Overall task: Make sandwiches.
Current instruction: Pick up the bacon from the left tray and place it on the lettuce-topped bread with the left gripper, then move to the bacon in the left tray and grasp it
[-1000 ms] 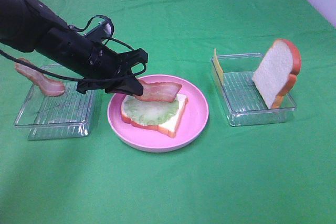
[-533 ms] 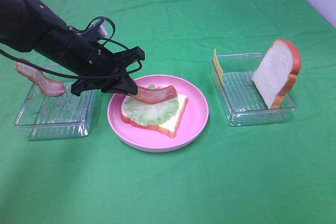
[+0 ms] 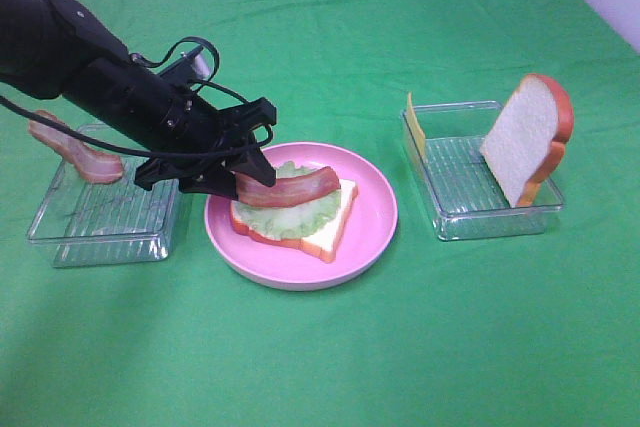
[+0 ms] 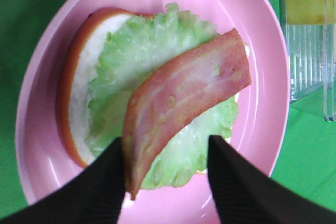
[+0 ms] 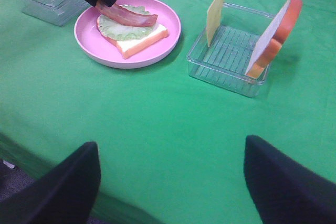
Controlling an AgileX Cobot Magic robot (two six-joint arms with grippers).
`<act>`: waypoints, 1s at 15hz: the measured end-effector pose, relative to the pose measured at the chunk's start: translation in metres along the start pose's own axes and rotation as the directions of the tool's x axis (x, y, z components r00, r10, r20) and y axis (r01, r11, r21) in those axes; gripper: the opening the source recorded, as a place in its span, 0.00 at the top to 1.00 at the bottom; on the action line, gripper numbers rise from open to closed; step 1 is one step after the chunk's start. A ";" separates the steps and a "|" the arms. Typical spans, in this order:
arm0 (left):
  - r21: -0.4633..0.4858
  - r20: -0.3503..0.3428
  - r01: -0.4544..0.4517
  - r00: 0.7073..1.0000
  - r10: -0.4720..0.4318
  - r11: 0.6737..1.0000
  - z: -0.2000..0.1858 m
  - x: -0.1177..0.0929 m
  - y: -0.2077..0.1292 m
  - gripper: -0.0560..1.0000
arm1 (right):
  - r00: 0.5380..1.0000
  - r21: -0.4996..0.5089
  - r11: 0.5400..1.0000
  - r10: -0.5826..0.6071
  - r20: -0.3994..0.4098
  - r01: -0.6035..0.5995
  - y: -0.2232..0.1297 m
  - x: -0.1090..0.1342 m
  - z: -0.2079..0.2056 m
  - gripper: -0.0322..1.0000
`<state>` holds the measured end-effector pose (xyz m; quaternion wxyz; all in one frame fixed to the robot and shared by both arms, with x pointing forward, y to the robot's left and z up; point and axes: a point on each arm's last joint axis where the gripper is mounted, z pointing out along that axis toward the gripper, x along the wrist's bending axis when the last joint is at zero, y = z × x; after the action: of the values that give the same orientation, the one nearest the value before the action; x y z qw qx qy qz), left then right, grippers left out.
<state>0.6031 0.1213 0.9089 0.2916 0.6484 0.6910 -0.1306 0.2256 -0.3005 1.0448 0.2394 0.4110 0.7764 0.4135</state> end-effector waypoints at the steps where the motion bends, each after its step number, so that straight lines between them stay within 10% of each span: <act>1: 0.001 0.003 0.000 1.000 0.000 1.000 -0.002 -0.001 0.000 0.39 | 1.000 0.002 1.000 0.000 0.000 0.000 0.000 0.000 0.000 0.27; 8: -0.110 -0.026 -0.104 0.994 0.102 0.988 -0.060 -0.024 0.017 0.30 | 1.000 0.002 1.000 0.000 0.000 0.000 0.000 0.000 0.000 0.27; 12: -0.025 -0.306 -0.132 0.945 0.118 0.991 -0.111 -0.035 0.033 0.30 | 1.000 0.002 1.000 0.000 0.000 0.000 0.000 0.000 0.000 0.27; 15: 0.023 -0.532 -0.134 0.837 0.126 0.991 -0.142 -0.031 0.041 0.30 | 1.000 0.002 1.000 0.000 0.000 0.000 0.000 0.000 0.000 0.27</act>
<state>0.6098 0.1806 1.0474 0.1016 0.7023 0.7000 0.0795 0.2258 -0.3004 1.0443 0.2389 0.4112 0.7768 0.4128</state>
